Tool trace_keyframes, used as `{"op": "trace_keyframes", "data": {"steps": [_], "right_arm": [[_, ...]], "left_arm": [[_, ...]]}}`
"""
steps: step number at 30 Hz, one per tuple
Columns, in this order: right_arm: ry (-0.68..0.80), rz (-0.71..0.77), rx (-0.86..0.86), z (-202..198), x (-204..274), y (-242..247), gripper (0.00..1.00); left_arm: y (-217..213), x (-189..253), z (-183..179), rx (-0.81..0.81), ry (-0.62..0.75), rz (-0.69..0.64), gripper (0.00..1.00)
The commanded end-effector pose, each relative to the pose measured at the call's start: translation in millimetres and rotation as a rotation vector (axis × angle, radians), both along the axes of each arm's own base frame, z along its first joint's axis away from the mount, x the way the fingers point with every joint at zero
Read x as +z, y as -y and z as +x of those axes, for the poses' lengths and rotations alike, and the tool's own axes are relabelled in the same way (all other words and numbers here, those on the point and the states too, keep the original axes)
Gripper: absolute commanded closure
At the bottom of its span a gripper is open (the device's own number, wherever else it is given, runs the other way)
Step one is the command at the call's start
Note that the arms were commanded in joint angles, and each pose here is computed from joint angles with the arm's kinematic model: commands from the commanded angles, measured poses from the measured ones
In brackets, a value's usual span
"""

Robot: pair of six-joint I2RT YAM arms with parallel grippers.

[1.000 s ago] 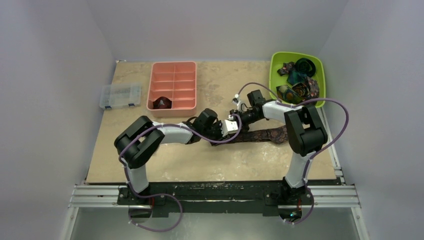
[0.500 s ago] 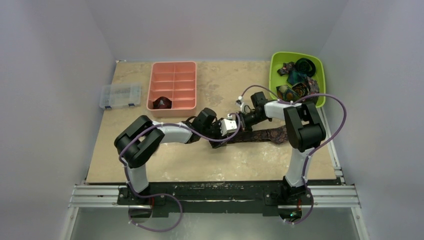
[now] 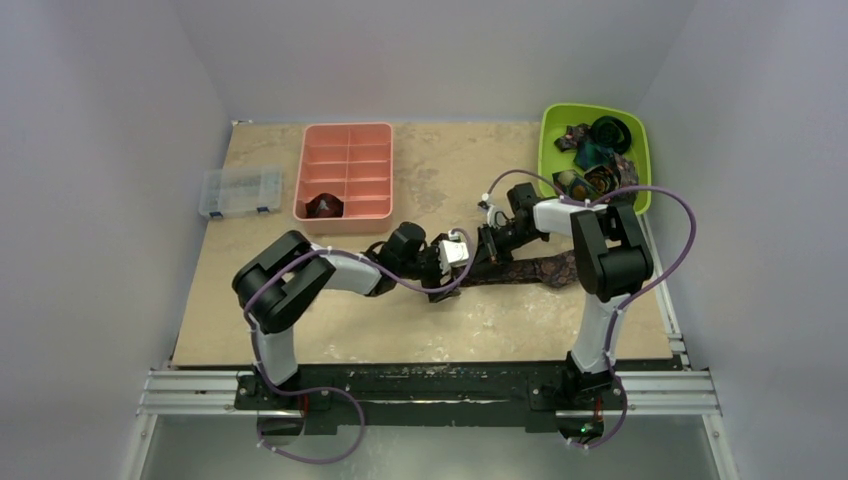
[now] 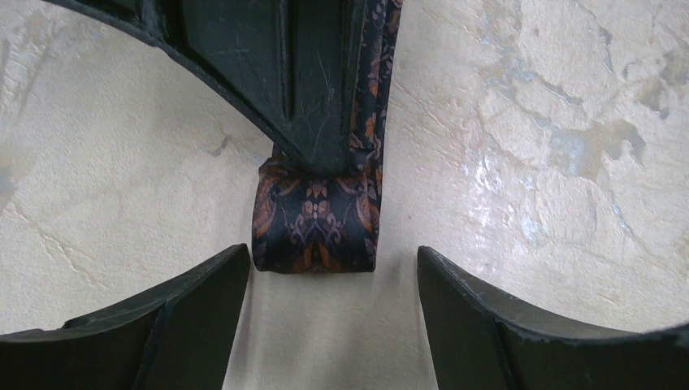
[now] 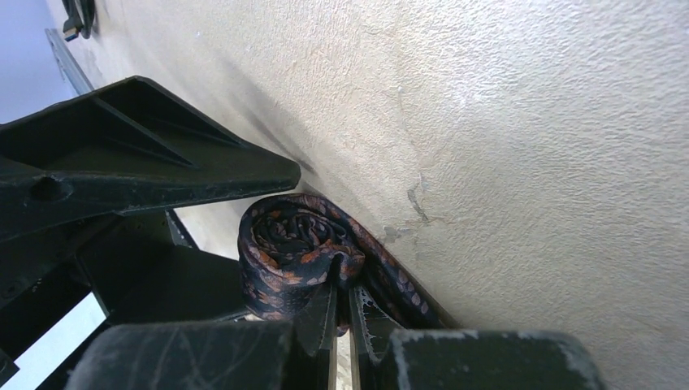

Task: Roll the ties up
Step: Roll the tie at the center of the board.

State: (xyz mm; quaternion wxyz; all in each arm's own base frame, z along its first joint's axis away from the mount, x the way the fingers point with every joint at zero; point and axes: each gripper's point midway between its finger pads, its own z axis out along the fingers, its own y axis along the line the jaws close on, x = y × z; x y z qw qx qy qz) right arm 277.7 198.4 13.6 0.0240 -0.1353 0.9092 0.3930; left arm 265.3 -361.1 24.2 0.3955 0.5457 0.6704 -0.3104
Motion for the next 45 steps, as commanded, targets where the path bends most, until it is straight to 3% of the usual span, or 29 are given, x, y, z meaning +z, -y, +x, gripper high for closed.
{"op": "trace_keyframes", "data": {"steps": [1, 5, 9, 12, 17, 22, 27, 38, 42, 43, 45], "right_arm": [[0.061, -0.251, 0.048, 0.3, -40.3, 31.8, 1.00], [0.051, -0.270, 0.076, -3.2, -48.1, 28.0, 1.00], [0.056, -0.253, 0.067, -3.9, -49.4, 24.9, 1.00], [0.067, -0.209, 0.067, -1.7, -45.6, 13.1, 1.00], [0.083, -0.109, 0.084, 1.8, -28.3, -7.9, 1.00], [0.111, -0.034, 0.111, 2.0, 8.9, -10.0, 0.82], [0.113, 0.080, 0.088, -3.5, 49.9, -7.1, 0.61], [0.013, 0.187, 0.018, -7.5, 51.2, -38.8, 0.50], [-0.004, 0.164, 0.026, -6.6, 36.3, -40.2, 0.53], [-0.005, 0.163, 0.028, -6.8, 33.6, -40.0, 0.59], [0.013, 0.158, 0.047, -7.4, 29.3, -38.6, 0.82]], "left_arm": [[20.3, 11.9, 7.0, -0.011, 0.013, -0.128, 0.25], [36.9, 11.4, 7.6, -0.021, -0.004, -0.156, 0.30], [43.0, 1.1, 6.8, -0.016, -0.025, -0.140, 0.48], [37.4, -6.5, 3.1, -0.001, -0.044, -0.110, 0.62], [7.0, -18.8, -5.4, 0.028, -0.029, 0.018, 0.74], [-29.1, -41.4, -19.2, 0.029, -0.049, 0.203, 0.78], [-37.9, -48.4, -22.5, 0.023, -0.075, 0.274, 0.79], [-31.1, -49.5, -17.0, -0.010, -0.084, 0.312, 0.77], [-31.0, -49.4, -16.2, -0.011, -0.085, 0.317, 0.73], [-30.8, -49.0, -16.0, -0.010, -0.085, 0.318, 0.72], [-29.8, -48.7, -15.1, -0.008, -0.087, 0.317, 0.70]]}}
